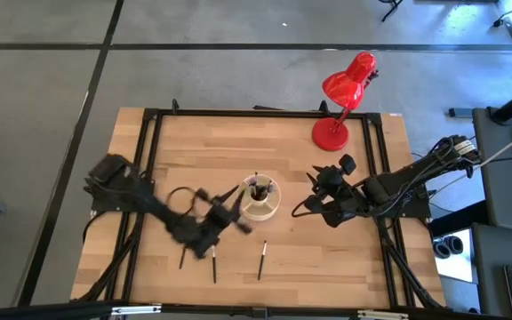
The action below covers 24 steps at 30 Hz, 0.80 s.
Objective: Put items in baskets/containers
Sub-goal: Put the black eyeshadow brush into the white brush holder
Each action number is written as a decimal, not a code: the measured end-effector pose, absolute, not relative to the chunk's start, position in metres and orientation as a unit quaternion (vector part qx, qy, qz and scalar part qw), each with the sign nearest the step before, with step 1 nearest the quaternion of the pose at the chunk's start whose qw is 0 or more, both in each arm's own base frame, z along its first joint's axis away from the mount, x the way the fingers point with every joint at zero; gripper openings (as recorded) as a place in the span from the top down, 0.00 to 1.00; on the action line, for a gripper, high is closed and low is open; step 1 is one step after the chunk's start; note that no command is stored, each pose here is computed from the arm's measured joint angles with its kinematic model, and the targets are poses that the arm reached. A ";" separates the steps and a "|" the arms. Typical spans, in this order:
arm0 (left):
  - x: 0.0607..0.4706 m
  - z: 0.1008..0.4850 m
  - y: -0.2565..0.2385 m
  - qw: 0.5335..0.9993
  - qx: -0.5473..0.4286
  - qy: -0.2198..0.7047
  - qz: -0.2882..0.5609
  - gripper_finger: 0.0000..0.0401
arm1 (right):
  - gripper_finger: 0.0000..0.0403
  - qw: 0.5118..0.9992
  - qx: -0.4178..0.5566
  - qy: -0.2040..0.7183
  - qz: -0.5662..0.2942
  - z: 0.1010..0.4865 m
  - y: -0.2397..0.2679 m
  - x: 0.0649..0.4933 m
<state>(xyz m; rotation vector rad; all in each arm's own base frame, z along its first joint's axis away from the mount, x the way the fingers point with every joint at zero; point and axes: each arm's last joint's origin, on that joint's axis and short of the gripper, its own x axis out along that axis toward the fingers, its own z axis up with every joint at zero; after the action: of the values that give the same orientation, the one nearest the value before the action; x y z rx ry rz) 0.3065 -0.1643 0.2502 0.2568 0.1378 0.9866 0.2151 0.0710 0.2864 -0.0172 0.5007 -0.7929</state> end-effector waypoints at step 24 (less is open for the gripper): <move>0.321 0.206 -0.179 0.991 0.031 0.130 0.025 0.79 | 0.68 0.912 0.013 0.229 -0.341 0.292 0.075 0.226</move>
<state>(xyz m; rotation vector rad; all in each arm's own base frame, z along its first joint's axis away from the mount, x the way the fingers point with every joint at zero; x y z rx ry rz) 0.3206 -0.1793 0.2064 0.0627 0.2615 0.0510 0.2258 0.0747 0.2924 0.0270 0.4726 -0.7020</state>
